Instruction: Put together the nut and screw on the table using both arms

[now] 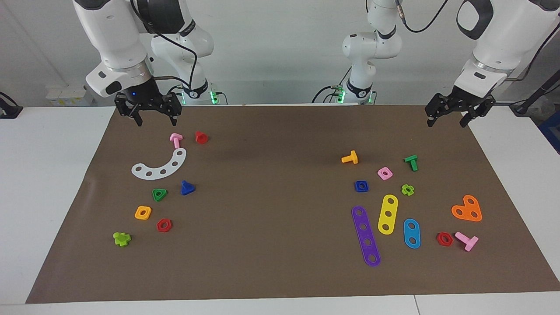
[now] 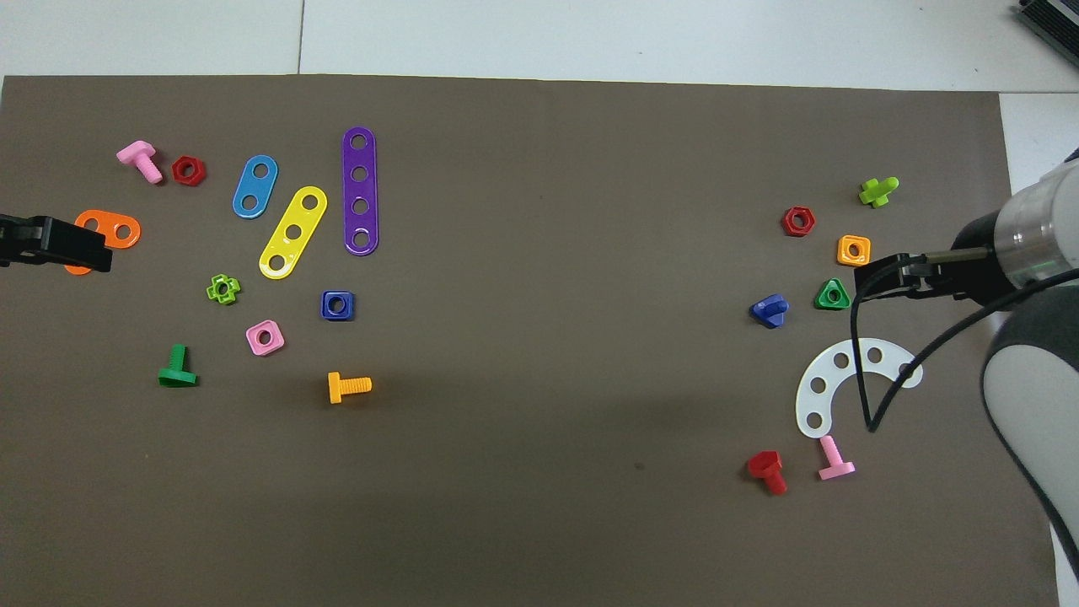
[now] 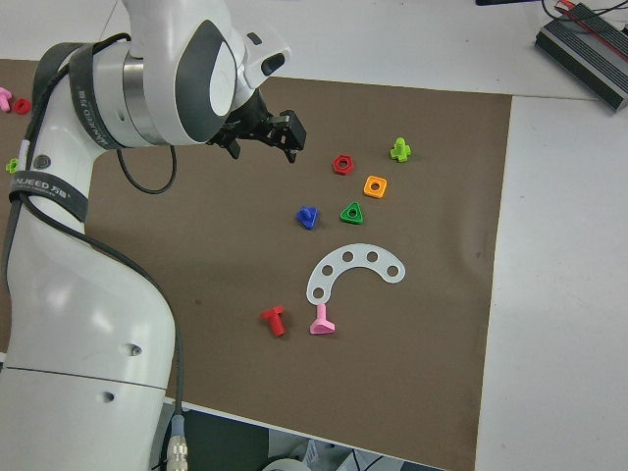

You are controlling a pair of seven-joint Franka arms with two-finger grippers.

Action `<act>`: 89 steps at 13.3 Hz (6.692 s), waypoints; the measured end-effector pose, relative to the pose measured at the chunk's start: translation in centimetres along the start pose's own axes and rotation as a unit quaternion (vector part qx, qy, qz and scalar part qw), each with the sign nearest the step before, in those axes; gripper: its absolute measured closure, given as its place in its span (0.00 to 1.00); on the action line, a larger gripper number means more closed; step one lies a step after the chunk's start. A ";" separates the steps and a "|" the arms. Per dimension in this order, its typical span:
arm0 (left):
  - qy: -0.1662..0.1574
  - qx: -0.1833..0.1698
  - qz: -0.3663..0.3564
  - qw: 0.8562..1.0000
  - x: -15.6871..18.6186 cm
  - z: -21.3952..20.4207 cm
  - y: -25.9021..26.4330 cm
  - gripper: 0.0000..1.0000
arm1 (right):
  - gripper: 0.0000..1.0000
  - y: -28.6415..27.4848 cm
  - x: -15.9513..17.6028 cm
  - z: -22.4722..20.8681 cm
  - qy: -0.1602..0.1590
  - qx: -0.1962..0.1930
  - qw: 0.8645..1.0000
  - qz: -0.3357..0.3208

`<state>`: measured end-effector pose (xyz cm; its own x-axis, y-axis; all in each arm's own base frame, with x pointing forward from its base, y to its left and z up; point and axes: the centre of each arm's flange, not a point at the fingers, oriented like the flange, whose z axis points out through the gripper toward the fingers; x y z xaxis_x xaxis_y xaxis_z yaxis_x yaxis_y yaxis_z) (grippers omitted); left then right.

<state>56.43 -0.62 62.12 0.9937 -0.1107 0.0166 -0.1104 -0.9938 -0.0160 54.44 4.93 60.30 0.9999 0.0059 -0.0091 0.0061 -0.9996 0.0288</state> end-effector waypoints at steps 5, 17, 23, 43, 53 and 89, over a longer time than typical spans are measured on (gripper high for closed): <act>0.000 0.000 0.000 1.000 0.0 0.0 0.0 0.00 | 0.00 0.0 0.0 0.0 0.001 0.001 1.000 -0.001; 0.004 -0.014 0.008 1.000 2.6 7.5 5.7 0.00 | 0.01 -0.3 0.7 3.5 0.031 0.004 0.999 -0.007; 0.026 -0.019 -0.013 0.999 4.0 19.0 8.8 0.01 | 0.04 0.1 1.0 10.9 0.045 0.005 0.999 -0.008; 0.022 -0.018 0.003 1.000 0.9 32.7 14.9 0.27 | 0.40 -1.1 1.3 28.6 0.067 0.009 0.997 -0.030; 0.014 -0.016 0.016 1.000 1.9 30.9 14.5 0.53 | 0.81 -2.1 1.3 28.2 0.076 0.010 0.996 -0.044; 0.042 -0.107 -0.067 0.991 6.0 21.0 37.9 0.53 | 0.04 -18.4 2.4 15.4 0.095 0.025 0.986 0.132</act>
<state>58.61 -38.71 40.59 0.9957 0.0299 0.0882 0.0114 -0.9790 0.2034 56.58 22.91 44.38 0.9506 -0.2532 0.1794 -0.2495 -0.9674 -0.0434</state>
